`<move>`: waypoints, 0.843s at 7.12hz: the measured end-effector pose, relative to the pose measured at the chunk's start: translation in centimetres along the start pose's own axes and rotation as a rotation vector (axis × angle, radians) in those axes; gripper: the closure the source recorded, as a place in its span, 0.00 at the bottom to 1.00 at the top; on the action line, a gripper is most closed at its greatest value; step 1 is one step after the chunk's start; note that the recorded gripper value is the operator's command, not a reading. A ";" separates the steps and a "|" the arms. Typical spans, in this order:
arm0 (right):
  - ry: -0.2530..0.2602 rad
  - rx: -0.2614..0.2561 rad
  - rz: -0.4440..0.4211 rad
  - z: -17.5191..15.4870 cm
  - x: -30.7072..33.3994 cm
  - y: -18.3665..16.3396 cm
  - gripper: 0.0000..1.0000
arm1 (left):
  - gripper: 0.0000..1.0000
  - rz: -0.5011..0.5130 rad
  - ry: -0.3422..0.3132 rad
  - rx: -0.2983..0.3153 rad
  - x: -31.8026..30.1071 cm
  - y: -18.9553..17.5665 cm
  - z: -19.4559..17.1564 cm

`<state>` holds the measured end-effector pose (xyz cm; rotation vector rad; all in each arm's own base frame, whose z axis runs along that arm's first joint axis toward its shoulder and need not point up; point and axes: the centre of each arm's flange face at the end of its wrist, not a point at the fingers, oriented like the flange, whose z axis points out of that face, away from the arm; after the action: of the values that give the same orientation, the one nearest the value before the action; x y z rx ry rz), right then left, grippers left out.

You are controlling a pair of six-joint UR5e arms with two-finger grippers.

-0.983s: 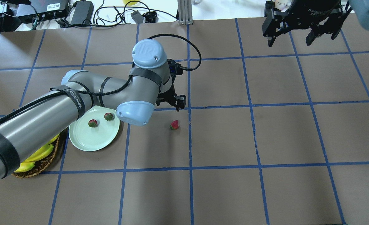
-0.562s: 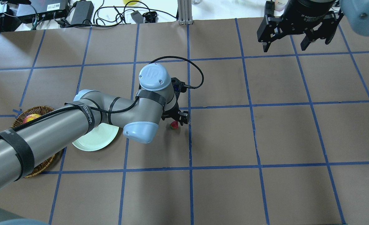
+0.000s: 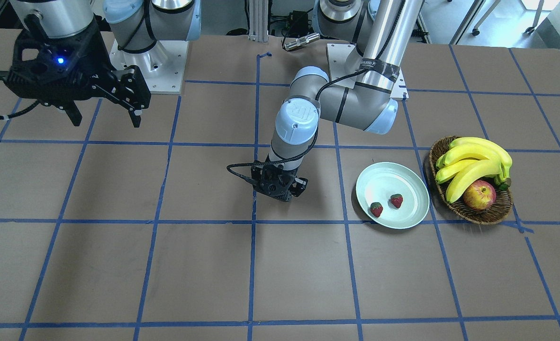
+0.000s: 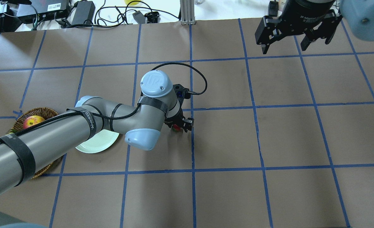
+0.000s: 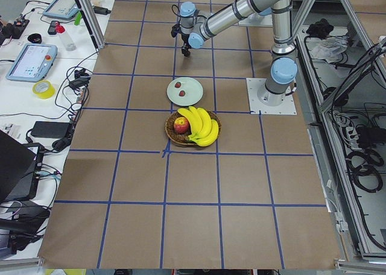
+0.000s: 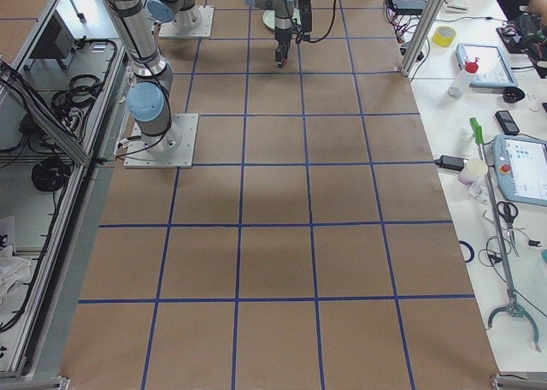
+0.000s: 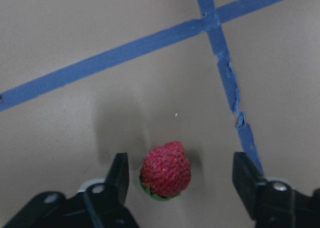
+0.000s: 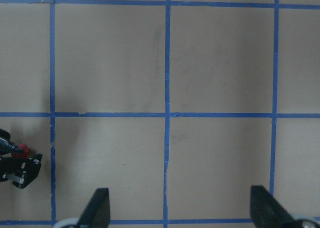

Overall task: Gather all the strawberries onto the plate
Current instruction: 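Move the left gripper to the last strawberry and grasp it, then carry the last strawberry into the plate and open the left gripper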

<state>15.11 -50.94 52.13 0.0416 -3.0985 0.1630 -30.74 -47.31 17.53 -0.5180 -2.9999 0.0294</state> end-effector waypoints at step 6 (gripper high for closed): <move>-0.007 0.038 -0.001 -1.8 -0.5 -0.3 0.00 | 0.84 -0.017 -0.016 0.031 -1.2 -1.1 -2.7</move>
<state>15.73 -51.05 53.92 0.0448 -3.1023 0.2229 -29.76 -48.77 20.15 -0.4919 -3.0134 0.0793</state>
